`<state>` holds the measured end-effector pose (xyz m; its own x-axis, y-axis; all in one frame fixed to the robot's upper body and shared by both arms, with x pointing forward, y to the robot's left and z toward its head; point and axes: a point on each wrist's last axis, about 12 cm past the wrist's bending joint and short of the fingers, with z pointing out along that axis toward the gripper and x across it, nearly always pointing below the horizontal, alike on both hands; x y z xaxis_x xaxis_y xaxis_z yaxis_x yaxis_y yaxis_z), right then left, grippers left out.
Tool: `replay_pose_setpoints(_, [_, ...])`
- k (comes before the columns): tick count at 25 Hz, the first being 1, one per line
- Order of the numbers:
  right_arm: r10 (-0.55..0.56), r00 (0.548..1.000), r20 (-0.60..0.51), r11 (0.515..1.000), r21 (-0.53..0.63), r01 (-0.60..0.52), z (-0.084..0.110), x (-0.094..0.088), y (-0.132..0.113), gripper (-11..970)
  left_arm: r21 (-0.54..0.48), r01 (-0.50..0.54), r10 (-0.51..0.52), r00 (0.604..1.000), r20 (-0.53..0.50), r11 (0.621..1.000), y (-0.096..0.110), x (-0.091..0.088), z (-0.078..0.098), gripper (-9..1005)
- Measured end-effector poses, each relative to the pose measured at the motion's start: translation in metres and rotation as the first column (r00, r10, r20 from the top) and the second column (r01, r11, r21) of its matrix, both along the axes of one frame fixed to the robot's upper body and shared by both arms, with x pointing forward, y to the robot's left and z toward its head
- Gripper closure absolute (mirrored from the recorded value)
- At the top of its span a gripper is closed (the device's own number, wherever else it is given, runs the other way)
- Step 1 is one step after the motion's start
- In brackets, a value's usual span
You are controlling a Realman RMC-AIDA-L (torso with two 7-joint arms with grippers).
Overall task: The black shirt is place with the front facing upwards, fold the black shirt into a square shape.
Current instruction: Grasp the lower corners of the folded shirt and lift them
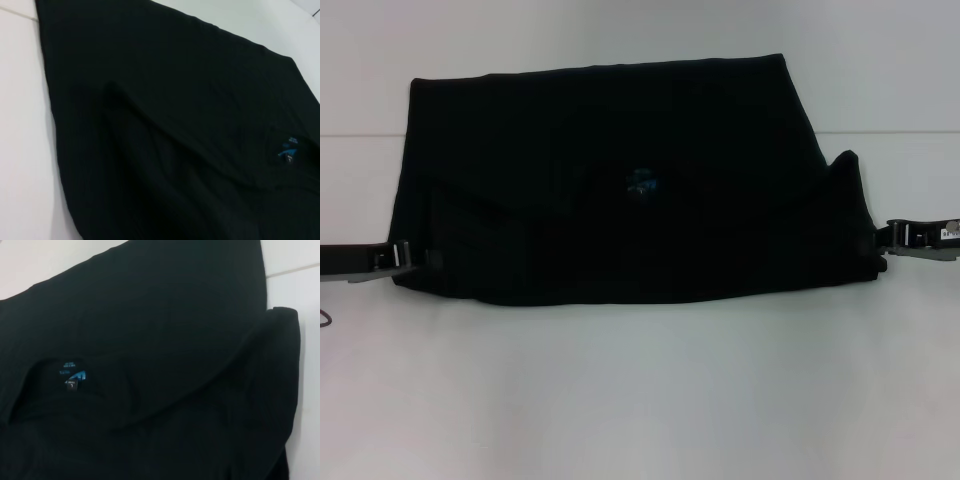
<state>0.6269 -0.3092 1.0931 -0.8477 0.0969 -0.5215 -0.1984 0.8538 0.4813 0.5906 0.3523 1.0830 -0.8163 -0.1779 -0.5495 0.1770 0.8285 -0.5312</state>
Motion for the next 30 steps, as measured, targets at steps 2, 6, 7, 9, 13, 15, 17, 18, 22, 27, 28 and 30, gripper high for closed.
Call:
replay_pose_setpoints(2, [0.002, 1.0, -0.001, 1.0, 0.001, -0.002, 0.0, 0.0, 0.0, 816, 0.0, 0.003, -0.003, 1.0, -0.001, 1.0, 0.0, 0.0, 0.0, 976])
replay_pose_setpoints(6, [0.009, 1.0, -0.005, 1.0, 0.003, -0.009, 0.002, -0.001, -0.002, 869, -0.004, 0.007, -0.007, 1.0, -0.002, 1.0, -0.001, 0.0, 0.0, 976])
replay_pose_setpoints(7, [0.014, 1.0, -0.007, 1.0, 0.004, -0.014, 0.002, -0.001, -0.003, 882, -0.006, 0.009, -0.009, 1.0, -0.003, 1.0, -0.001, 0.0, 0.001, 975])
replay_pose_setpoints(9, [0.031, 0.999, -0.013, 0.999, 0.01, -0.031, 0.004, -0.003, -0.004, 909, -0.013, 0.018, -0.018, 1.0, -0.006, 1.0, -0.001, -0.001, 0.002, 975])
replay_pose_setpoints(13, [0.085, 0.996, -0.03, 0.996, 0.03, -0.084, 0.011, -0.011, -0.013, 935, -0.066, 0.068, -0.069, 0.998, -0.008, 0.995, 0.001, -0.008, 0.007, 975])
replay_pose_setpoints(15, [0.122, 0.991, -0.049, 0.992, 0.042, -0.12, 0.014, -0.018, -0.018, 934, -0.103, 0.112, -0.114, 0.993, -0.01, 0.988, 0.003, -0.014, 0.012, 975])
replay_pose_setpoints(17, [0.17, 0.983, -0.073, 0.984, 0.062, -0.166, 0.017, -0.027, -0.022, 934, -0.136, 0.152, -0.156, 0.987, -0.023, 0.979, 0.007, -0.022, 0.015, 975])
replay_pose_setpoints(18, [0.195, 0.977, -0.083, 0.979, 0.074, -0.189, 0.017, -0.032, -0.024, 934, -0.149, 0.167, -0.173, 0.984, -0.03, 0.975, 0.008, -0.026, 0.017, 975])
replay_pose_setpoints(22, [0.313, 0.942, -0.124, 0.946, 0.129, -0.297, 0.02, -0.053, -0.031, 933, -0.192, 0.242, -0.261, 0.962, -0.082, 0.951, 0.015, -0.044, 0.02, 975])
replay_pose_setpoints(27, [0.474, 0.864, -0.168, 0.877, 0.184, -0.445, 0.019, -0.08, -0.032, 932, -0.232, 0.377, -0.419, 0.892, -0.171, 0.897, 0.016, -0.068, 0.022, 975])
replay_pose_setpoints(28, [0.5, 0.848, -0.177, 0.862, 0.19, -0.469, 0.018, -0.085, -0.031, 932, -0.24, 0.402, -0.449, 0.873, -0.191, 0.884, 0.016, -0.072, 0.022, 975])
replay_pose_setpoints(30, [0.574, 0.797, -0.19, 0.816, 0.209, -0.538, 0.015, -0.095, -0.028, 932, -0.257, 0.449, -0.507, 0.828, -0.239, 0.856, 0.016, -0.082, 0.021, 975])
